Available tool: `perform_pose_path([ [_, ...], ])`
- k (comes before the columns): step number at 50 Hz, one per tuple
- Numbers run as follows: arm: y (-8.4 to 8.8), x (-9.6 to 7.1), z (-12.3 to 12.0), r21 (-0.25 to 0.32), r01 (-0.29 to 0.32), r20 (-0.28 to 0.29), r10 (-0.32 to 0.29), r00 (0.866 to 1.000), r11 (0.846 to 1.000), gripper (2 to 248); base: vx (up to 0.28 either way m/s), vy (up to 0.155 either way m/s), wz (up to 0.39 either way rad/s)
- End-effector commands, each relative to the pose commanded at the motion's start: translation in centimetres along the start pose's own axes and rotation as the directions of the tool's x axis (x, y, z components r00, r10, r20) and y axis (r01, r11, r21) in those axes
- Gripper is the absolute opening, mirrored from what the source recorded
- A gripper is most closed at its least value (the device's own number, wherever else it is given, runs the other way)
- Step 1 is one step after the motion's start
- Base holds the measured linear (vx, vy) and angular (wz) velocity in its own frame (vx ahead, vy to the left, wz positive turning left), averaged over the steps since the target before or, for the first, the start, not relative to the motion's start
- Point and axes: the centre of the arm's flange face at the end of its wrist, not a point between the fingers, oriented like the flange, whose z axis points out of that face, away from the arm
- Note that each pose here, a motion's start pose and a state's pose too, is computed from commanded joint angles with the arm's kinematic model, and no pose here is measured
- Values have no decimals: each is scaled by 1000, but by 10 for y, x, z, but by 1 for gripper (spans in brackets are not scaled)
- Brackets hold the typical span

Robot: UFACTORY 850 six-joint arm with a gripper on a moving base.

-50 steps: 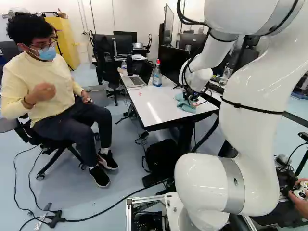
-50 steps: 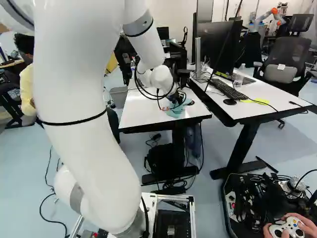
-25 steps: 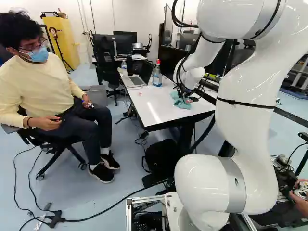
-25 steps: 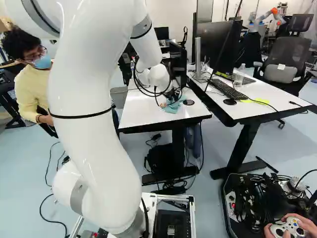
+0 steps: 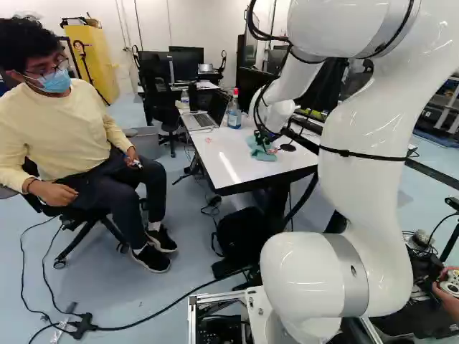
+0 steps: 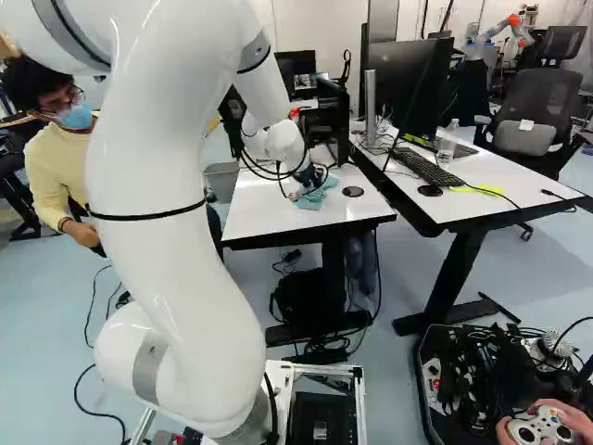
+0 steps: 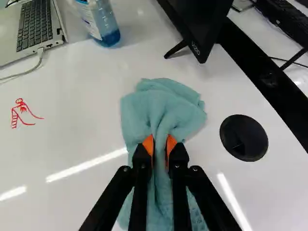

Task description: Clean the table with the green towel

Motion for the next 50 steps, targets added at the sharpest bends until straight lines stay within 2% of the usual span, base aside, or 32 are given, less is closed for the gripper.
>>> perform_pose_path([
  [8,-5,-10,-10,7,8,6,-8,1000,1000,51,0,0,0],
  [16,-1,-20,-19,1,2,13,-2,1000,1000,51,0,0,0],
  [31,21,-32,-31,-27,-31,18,31,999,999,51,0,0,0],
  [50,52,-32,-31,-69,-78,15,79,997,995,51,0,0,0],
])
